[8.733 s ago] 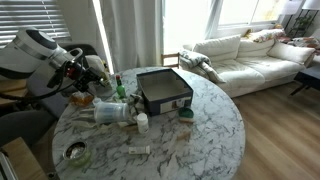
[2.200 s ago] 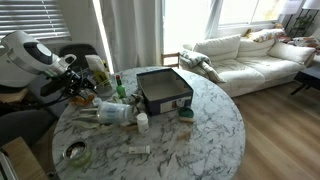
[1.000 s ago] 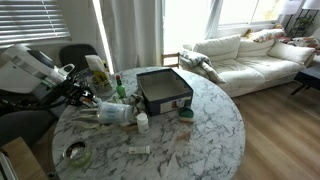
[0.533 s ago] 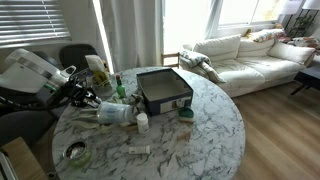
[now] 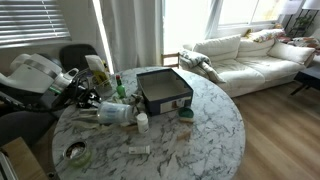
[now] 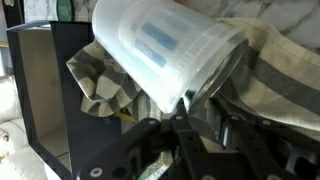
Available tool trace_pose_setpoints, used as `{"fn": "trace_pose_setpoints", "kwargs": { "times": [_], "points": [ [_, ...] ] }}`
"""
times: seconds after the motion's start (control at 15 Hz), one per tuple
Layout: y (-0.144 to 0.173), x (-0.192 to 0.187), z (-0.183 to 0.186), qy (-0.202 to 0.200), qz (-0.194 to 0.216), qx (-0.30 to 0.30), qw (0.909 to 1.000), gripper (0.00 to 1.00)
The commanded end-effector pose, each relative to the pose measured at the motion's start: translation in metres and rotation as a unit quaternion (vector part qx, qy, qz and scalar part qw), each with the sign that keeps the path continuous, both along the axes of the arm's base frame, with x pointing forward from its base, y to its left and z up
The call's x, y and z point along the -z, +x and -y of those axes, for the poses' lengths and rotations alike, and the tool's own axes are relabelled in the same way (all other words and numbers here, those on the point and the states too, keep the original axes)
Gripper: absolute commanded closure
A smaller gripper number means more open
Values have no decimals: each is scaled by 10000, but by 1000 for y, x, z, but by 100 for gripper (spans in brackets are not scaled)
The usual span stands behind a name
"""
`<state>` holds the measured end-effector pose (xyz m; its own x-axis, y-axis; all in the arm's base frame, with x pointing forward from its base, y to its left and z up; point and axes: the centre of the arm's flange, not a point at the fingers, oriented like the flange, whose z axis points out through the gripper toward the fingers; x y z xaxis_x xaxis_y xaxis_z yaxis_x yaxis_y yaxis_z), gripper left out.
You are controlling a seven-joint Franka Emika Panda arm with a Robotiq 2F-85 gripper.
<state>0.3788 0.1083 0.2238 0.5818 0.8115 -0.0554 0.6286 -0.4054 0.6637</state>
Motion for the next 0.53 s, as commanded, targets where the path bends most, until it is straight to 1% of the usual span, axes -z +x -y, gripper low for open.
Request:
{"fn": "trace_pose_setpoints", "kwargs": {
  "times": [0.0, 0.13, 0.2, 0.4, 0.47],
  "points": [
    [4, 15, 3, -124, 121, 20, 9998, 71],
    [5, 18, 4, -156, 146, 41, 9998, 78],
    [6, 19, 4, -173, 158, 59, 9997, 92],
    [11, 15, 3, -215, 237, 101, 9994, 100],
    [14, 10, 3, -261, 301, 115, 9991, 99]
  ]
}}
